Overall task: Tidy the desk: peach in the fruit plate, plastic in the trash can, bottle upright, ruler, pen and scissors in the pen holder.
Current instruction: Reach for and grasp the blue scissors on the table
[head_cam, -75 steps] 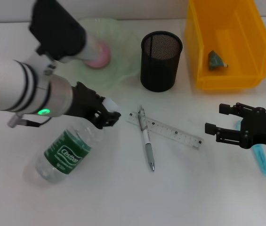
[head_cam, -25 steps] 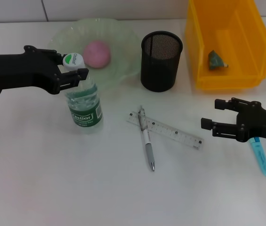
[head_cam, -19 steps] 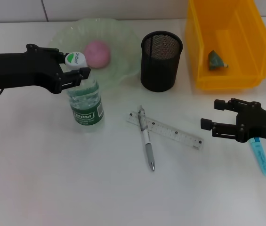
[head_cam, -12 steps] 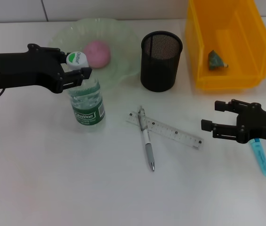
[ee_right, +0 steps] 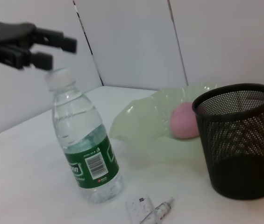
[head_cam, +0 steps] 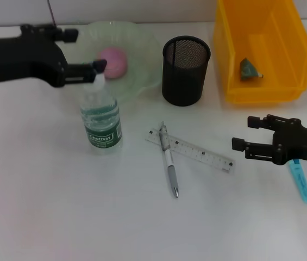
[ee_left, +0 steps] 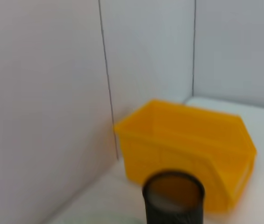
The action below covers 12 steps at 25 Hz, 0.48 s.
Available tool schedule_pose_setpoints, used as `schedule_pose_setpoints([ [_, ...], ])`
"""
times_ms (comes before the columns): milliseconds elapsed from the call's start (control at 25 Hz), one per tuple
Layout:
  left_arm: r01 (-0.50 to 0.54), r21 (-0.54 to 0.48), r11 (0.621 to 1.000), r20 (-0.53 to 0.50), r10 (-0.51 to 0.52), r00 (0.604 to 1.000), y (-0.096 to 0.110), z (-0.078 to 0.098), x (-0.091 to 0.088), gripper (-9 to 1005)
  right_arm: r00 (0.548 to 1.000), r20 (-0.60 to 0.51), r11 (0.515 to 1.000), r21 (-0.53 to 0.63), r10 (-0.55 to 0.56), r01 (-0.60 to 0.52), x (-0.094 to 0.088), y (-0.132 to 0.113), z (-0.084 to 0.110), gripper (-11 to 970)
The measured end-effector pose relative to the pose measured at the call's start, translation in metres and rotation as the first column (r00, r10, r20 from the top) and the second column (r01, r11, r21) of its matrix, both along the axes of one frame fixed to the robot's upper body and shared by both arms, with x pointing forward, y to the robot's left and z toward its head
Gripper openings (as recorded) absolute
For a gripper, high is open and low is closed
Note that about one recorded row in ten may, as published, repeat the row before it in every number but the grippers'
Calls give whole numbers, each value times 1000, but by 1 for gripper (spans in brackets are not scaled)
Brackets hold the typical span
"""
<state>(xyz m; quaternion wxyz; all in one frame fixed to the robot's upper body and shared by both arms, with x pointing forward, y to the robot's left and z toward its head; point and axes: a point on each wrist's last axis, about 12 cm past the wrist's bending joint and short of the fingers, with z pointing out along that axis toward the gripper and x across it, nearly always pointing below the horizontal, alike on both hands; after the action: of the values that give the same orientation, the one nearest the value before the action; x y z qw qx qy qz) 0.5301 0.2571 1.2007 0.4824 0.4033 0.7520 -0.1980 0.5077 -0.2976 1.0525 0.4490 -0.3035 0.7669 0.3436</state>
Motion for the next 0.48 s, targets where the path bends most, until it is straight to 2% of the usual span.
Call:
schedule_pose_setpoints([
  [40,13,-38,999,68,-10,998,3,11,-7,750,1000,-1,1000,1,-2,2,1,-1,1,799],
  [80,13,-38,999,68,-10,998,3,11,-7,759,1000,-3,1000,3,-5,5,2,-1,3,799],
  [120,69,-112,991,142,-53,988,4,18,-16,767,1000,-1,1000,3,-7,7,3,-2,6,799],
  [160,69,-112,991,142,-53,988,4,18,-16,776,1000,-2,1000,3,-9,9,4,-3,8,799],
  [240,156,-182,971,218,-115,969,5,18,-26,793,1000,-11,1000,0,-6,6,8,-5,20,798],
  [280,233,-224,946,273,-169,947,3,11,-33,801,1000,-11,1000,0,-6,6,8,-5,20,798],
  [360,357,-277,892,350,-253,902,0,-9,-43,818,1000,-30,1000,2,-2,2,11,-7,32,798],
  [400,390,-298,871,370,-271,889,-1,-17,-46,818,999,-40,1000,5,-2,3,11,-8,38,798],
  [480,441,-334,833,373,-313,873,-7,-43,-49,819,998,-65,1000,-2,8,-8,12,-11,66,798],
])
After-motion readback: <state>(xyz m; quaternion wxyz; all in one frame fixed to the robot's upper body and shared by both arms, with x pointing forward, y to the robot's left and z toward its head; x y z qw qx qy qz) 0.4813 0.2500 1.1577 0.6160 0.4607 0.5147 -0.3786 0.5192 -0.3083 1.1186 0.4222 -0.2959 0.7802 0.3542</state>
